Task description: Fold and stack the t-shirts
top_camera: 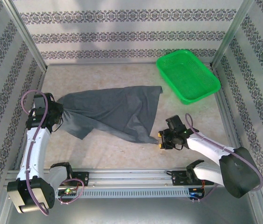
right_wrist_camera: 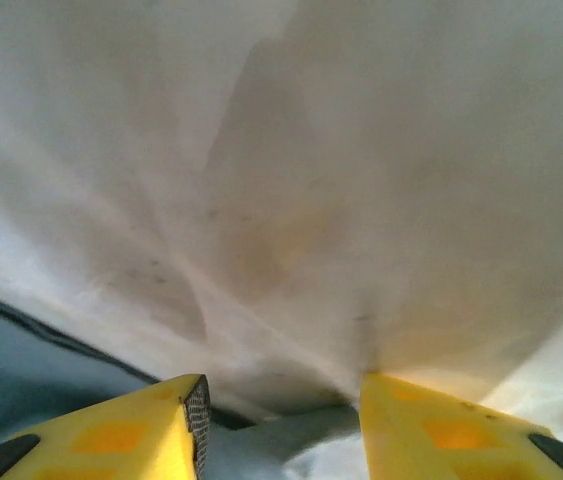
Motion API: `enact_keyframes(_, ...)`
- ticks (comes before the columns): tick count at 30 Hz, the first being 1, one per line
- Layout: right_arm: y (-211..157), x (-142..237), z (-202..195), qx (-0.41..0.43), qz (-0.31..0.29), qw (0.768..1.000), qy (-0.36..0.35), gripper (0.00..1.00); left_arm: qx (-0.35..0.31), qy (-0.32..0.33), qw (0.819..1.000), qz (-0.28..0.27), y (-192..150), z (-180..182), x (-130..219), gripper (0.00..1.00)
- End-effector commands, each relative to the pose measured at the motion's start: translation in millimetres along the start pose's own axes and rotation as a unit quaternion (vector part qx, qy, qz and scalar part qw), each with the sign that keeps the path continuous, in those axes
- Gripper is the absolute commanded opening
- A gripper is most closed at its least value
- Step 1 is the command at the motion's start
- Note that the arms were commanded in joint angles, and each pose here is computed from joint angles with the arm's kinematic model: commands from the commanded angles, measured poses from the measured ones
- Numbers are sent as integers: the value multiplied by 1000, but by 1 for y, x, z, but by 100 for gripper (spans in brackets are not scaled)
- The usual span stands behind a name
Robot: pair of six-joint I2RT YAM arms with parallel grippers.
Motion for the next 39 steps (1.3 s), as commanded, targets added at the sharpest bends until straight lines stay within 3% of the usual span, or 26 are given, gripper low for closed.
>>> enact_keyframes(1, -7, -7, 6, -59, 28, 998, 23, 43, -12, -14, 1000, -3, 3, -9, 5, 0)
enact_keyframes(6, -15, -13, 7, -72, 52, 996, 22, 41, -11, -20, 1000, -4, 4, -11, 7, 0)
enact_keyframes(18, -15, -2, -13, -92, 40, 995, 10, 39, -5, -46, 999, -9, 8, -29, 15, 0)
enact_keyframes(22, -11, -14, -18, -104, 44, 994, 6, 37, -4, -45, 999, -7, 8, -29, 14, 0)
enact_keyframes(31, -32, 3, -13, -74, 61, 995, -5, 51, -13, -48, 999, -22, 14, -36, 23, 0)
enact_keyframes(39, -43, -1, -18, -71, 70, 995, -10, 54, 3, -119, 992, -33, 26, -81, 48, 0)
Point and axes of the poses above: each hand's point on the last joint's axis, 136 mm out from that joint toward the fingers, its own x axis back along the fingers, its own z axis along the line the jaws close on, y = z × x, the point moved 3 cm from there along x, back along the fingers, and after that the axes turned 4 degrees about x, right-handed, at the moved point
